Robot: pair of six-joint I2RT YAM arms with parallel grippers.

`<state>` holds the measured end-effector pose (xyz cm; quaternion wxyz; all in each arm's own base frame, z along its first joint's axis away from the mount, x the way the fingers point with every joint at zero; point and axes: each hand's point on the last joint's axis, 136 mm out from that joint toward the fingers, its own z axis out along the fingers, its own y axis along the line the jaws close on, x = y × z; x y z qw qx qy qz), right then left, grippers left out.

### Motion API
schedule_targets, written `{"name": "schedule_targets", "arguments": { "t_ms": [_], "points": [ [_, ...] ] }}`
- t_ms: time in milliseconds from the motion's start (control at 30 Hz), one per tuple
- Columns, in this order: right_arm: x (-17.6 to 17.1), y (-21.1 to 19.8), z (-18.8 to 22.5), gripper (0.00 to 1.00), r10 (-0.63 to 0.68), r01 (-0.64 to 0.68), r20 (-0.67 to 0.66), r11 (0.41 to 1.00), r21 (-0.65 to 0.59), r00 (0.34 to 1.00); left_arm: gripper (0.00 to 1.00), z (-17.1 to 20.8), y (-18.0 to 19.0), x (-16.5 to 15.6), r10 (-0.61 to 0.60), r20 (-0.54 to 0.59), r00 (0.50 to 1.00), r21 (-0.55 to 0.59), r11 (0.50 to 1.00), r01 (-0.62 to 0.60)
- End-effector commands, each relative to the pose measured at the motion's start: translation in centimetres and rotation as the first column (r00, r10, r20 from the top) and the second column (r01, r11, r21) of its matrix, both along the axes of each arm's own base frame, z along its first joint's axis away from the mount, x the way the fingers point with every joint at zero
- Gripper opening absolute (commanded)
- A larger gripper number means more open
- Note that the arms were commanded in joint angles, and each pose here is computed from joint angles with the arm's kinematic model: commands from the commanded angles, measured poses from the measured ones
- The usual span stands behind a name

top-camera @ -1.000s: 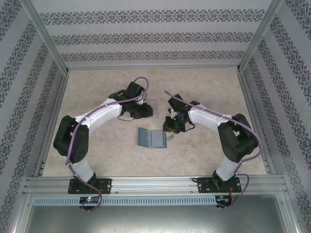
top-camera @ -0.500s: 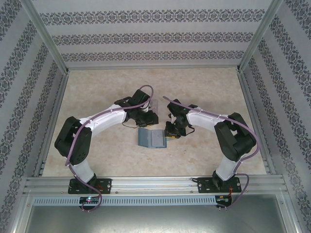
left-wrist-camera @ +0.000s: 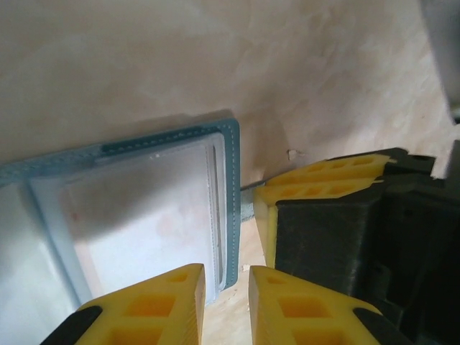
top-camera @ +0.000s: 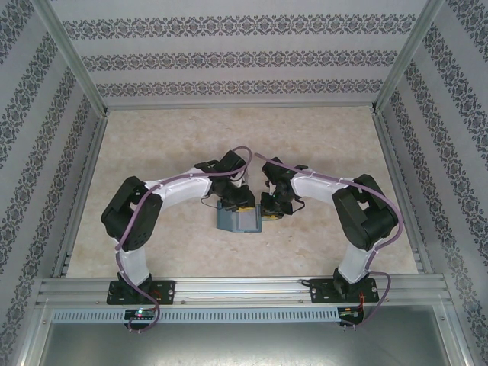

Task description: Take the credit cards out of the card holder

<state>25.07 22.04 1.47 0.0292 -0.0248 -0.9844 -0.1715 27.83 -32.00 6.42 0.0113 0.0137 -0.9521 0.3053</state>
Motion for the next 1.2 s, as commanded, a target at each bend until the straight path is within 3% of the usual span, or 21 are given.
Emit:
{"name": "schedule_targets", "arguments": {
  "t_ms": [0,700,1167],
  "points": [
    [-0.7,-0.4,-1.7,0.19,0.007,-0.008,-0.025,0.999,-0.039,1.000,0.22,0.0,-1.5,-0.4,-0.024,-0.024,0.999,-0.037,0.999,0.023],
    [-0.6,-0.4,-1.7,0.19,0.003,-0.005,-0.035,0.999,-0.040,0.999,0.19,-3.1,-2.1,-1.2,-0.040,-0.111,0.993,-0.048,0.998,0.034],
    [-0.7,-0.3,-1.7,0.19,0.003,-0.004,-0.037,0.999,-0.038,0.999,0.19,-4.7,0.2,-2.0,-0.049,-0.113,0.992,0.082,0.995,0.058]
  ]
}}
